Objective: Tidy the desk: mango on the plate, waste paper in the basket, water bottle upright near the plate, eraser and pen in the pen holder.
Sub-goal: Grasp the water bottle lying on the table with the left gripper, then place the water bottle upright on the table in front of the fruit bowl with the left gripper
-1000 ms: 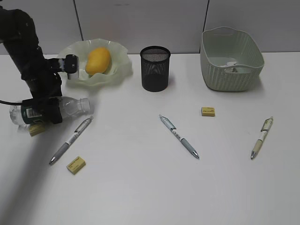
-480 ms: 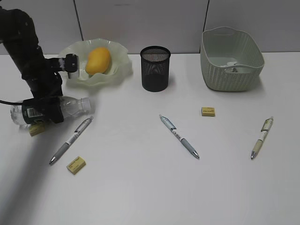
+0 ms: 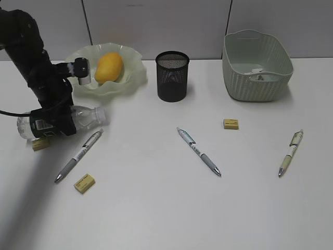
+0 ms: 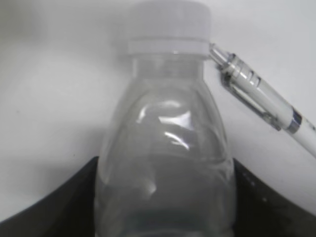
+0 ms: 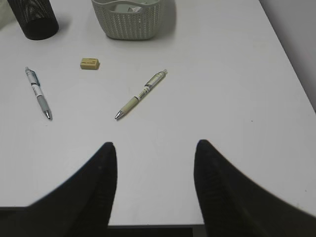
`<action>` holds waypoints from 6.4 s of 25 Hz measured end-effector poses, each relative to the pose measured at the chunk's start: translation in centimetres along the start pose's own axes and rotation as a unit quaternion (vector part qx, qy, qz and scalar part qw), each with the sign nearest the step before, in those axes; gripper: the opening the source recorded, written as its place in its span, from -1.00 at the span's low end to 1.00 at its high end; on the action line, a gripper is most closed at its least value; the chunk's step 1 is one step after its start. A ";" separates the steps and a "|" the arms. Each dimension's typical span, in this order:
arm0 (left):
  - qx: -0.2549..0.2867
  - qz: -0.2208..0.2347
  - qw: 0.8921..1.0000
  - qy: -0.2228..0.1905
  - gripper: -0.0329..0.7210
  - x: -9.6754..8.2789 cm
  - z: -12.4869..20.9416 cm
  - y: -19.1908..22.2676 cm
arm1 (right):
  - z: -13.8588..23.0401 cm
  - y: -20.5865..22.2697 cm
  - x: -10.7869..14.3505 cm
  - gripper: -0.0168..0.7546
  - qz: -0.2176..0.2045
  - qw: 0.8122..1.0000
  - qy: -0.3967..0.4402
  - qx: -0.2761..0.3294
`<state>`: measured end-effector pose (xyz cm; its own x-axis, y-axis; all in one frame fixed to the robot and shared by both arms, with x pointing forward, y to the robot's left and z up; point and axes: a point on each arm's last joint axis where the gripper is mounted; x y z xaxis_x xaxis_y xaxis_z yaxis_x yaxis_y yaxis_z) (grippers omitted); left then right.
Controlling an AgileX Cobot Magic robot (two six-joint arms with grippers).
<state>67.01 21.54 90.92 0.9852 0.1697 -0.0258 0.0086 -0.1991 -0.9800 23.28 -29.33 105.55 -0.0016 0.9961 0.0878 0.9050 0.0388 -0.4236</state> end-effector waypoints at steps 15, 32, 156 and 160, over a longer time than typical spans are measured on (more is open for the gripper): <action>-0.025 0.006 1.000 -0.015 0.46 -0.1 -0.5 0.0 | 0.0 0.0 0.0 0.09 0.000 1.000 0.000 0.000; -0.094 0.004 0.992 -0.085 0.46 -1.6 -2.3 -5.4 | 0.0 0.0 0.0 0.09 0.000 1.000 0.000 0.000; -0.510 -0.399 0.700 -0.300 0.52 -7.4 2.2 3.3 | 0.0 0.0 0.0 0.09 0.000 1.000 -0.001 0.000; -0.510 -0.399 0.700 -0.301 0.58 -7.4 2.2 3.3 | 0.0 0.0 0.0 0.09 0.000 1.000 -0.001 0.000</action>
<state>59.36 21.73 87.47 0.3485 0.9347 0.0702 0.9356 -0.3425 -0.0855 23.28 -29.33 105.55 -0.0021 0.9962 0.0869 0.9050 0.0388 -0.4237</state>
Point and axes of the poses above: a point on each arm's last joint axis where the gripper is mounted, y pointing out along that axis toward the gripper, x along the wrist's bending axis when the last joint is at zero, z = x × y, and after that the axes turned 5 degrees about y, right-handed
